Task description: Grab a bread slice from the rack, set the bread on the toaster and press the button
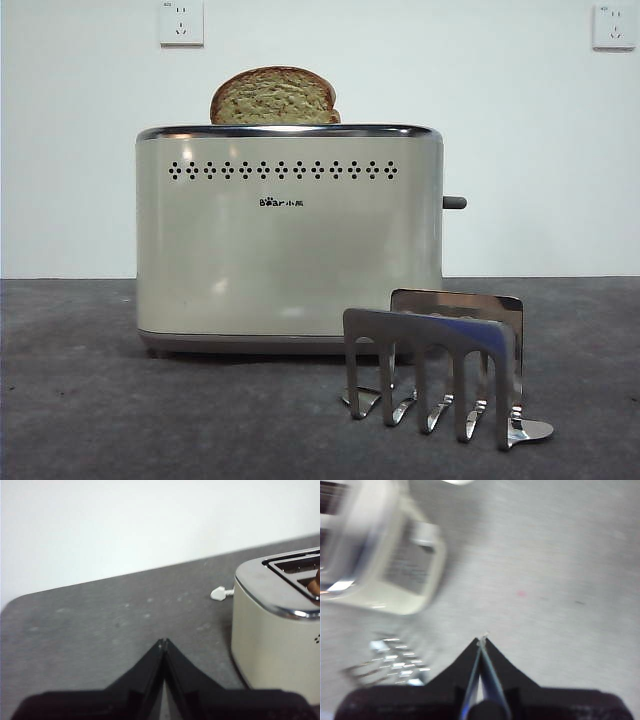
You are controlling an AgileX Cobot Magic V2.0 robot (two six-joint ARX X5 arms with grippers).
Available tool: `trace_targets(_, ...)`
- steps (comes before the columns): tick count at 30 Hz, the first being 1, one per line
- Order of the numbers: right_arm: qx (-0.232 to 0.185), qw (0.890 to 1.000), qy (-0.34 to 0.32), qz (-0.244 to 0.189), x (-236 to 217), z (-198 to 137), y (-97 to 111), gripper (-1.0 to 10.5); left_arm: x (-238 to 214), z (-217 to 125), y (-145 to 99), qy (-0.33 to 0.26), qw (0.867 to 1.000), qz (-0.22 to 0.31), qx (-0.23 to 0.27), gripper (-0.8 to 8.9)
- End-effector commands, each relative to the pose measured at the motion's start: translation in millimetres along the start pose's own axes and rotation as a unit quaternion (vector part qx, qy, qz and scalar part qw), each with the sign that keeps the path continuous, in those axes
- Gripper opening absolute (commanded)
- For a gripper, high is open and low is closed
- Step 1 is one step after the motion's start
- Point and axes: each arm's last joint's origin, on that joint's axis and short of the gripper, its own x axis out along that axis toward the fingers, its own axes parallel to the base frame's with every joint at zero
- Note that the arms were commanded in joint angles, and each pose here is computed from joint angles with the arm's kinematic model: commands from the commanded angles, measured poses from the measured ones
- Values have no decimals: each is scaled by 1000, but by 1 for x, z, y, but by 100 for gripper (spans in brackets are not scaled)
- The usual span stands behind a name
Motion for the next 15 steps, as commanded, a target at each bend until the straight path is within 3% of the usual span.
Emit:
trace_targets(1, -4, 1000, 10, -29, 7, 2, -3, 0, 11, -44, -4, -33, 999, 0, -42, -3)
trace_targets(10, -2, 998, 24, -53, 16, 6, -6, 0, 19, -103, -10, -35, 999, -2, -42, -2)
trace_targets(15, -2, 998, 24, -53, 17, 6, -6, 0, 20, -108, -10, -9, 999, -3, -44, -2)
